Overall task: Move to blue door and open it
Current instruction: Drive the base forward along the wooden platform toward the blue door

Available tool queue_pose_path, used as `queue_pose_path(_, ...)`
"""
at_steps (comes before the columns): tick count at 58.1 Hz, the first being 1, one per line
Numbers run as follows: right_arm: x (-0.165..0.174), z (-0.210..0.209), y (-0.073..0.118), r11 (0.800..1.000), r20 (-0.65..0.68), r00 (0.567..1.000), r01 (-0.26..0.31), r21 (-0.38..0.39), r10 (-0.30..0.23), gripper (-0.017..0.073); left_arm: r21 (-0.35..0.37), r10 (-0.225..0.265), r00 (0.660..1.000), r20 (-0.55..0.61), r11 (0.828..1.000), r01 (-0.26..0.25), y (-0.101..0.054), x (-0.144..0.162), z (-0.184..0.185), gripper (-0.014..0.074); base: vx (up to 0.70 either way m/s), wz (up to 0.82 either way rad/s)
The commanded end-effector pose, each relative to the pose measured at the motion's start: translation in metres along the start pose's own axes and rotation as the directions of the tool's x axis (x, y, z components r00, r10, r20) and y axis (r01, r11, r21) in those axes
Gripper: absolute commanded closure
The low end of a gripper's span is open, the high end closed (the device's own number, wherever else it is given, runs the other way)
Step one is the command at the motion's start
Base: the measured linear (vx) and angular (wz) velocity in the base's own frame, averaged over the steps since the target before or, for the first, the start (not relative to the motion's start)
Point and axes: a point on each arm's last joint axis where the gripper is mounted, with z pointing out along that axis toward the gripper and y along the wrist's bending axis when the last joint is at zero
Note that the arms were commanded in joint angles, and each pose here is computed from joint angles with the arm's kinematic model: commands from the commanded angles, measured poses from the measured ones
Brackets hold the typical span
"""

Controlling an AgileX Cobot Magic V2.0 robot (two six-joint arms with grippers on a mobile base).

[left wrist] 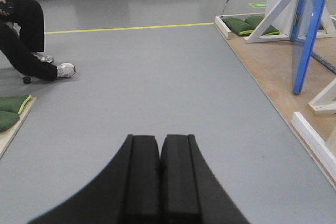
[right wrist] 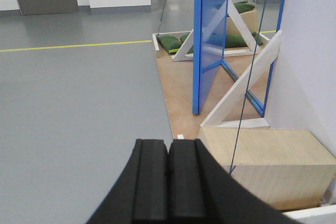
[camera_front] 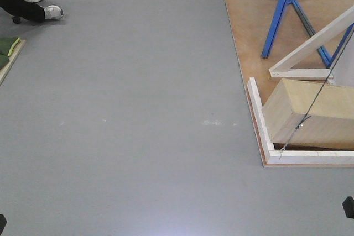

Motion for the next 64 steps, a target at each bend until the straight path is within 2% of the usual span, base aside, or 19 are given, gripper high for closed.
queue_pose_path(1, -0.0073, -0.0015, 0.0006, 1.0, 0.095, 0.995, 0.008, -0.005, -0.008, 0.0551, 0.007, -0.01, 0.991, 0.131, 1.0, 0.009, 0.0, -0.0171, -0.0048, 0.0521, 0.49, -0.02)
queue_pose_path(64, -0.0073, -0.0014, 0.0006, 1.0, 0.092, 0.996, 0.008, -0.004, -0.008, 0.0551, -0.01, -0.011, 0.992, 0.126, 1.0, 0.012, 0.001, -0.0171, -0.0044, 0.0521, 0.51, -0.01)
